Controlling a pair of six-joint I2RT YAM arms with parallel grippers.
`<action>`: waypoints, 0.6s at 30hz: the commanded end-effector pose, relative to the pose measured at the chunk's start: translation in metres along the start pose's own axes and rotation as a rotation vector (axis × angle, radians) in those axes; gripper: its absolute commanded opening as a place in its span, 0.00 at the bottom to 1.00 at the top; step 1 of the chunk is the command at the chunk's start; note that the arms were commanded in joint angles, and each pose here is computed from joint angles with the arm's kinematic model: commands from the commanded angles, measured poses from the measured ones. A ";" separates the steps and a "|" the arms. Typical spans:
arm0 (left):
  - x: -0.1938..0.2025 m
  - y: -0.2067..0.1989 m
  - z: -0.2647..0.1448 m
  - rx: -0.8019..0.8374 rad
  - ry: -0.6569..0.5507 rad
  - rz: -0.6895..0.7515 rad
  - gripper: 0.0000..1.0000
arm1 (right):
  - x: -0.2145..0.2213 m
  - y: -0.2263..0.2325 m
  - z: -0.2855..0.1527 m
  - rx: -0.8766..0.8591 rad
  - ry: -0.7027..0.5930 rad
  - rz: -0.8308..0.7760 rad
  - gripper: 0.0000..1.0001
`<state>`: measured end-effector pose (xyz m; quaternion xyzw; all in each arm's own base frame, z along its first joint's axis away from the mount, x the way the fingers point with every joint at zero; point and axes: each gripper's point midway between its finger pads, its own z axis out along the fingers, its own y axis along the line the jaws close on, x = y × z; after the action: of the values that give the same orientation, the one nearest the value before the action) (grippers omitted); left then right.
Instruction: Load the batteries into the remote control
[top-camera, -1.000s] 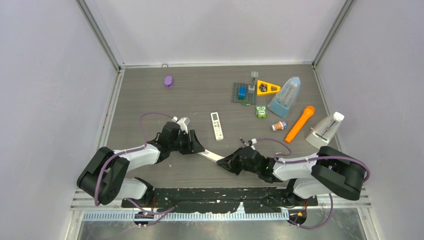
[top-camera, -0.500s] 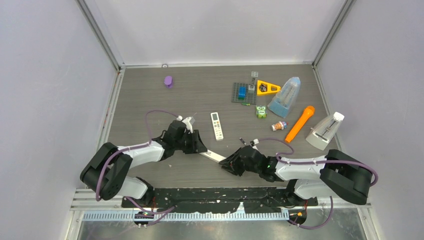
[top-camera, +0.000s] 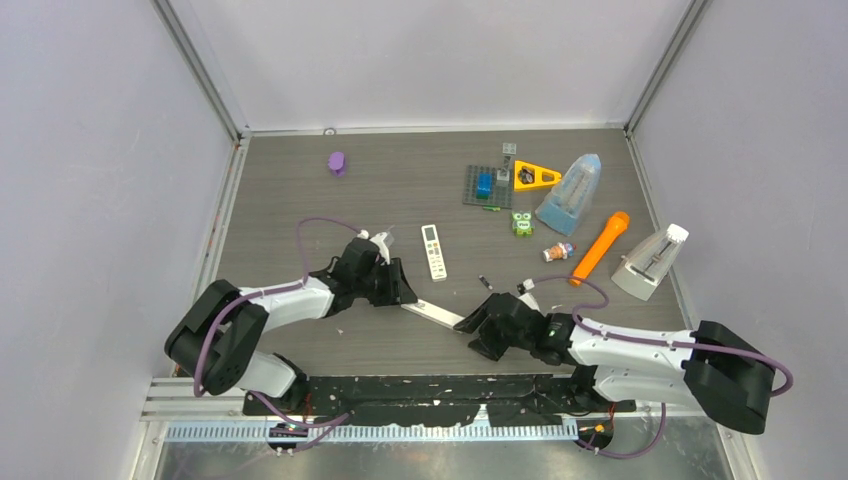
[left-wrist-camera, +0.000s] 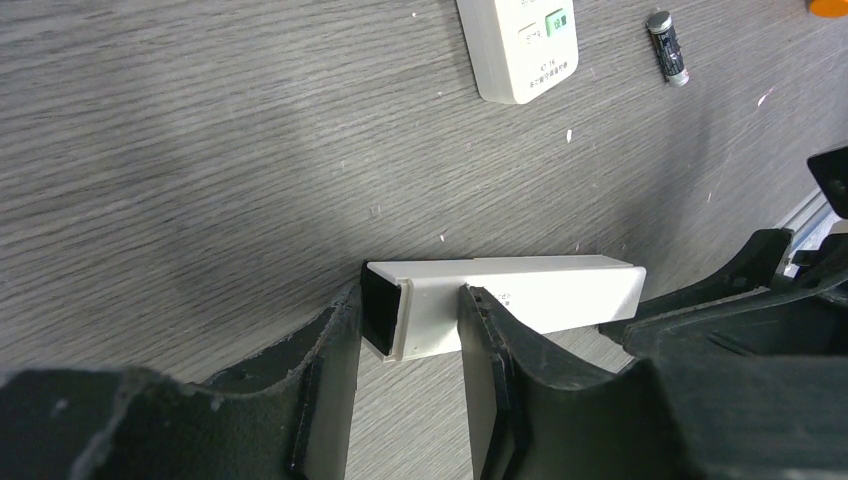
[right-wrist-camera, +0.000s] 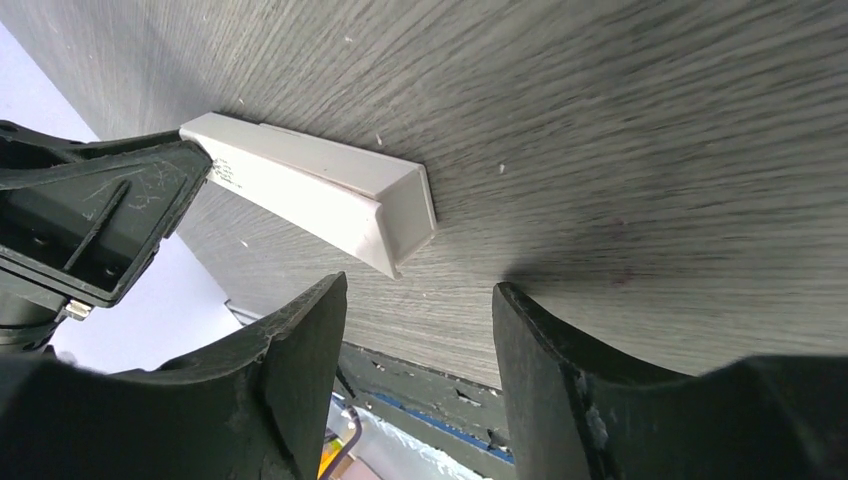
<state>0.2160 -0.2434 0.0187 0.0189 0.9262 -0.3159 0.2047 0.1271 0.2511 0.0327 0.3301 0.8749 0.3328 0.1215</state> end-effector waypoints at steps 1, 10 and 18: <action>0.088 0.093 -0.016 -0.368 0.269 -0.011 0.39 | -0.017 0.010 -0.006 -0.004 -0.093 -0.038 0.61; 0.088 0.094 -0.014 -0.372 0.268 -0.007 0.39 | -0.027 0.017 -0.003 0.003 -0.131 -0.085 0.54; 0.086 0.089 -0.012 -0.349 0.264 -0.014 0.38 | -0.024 -0.003 0.008 0.123 -0.110 -0.126 0.35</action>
<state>0.2151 -0.2446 0.0173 0.0192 0.9271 -0.3153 0.2017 0.1456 0.2436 0.0312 0.3087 0.8917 0.2875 0.1641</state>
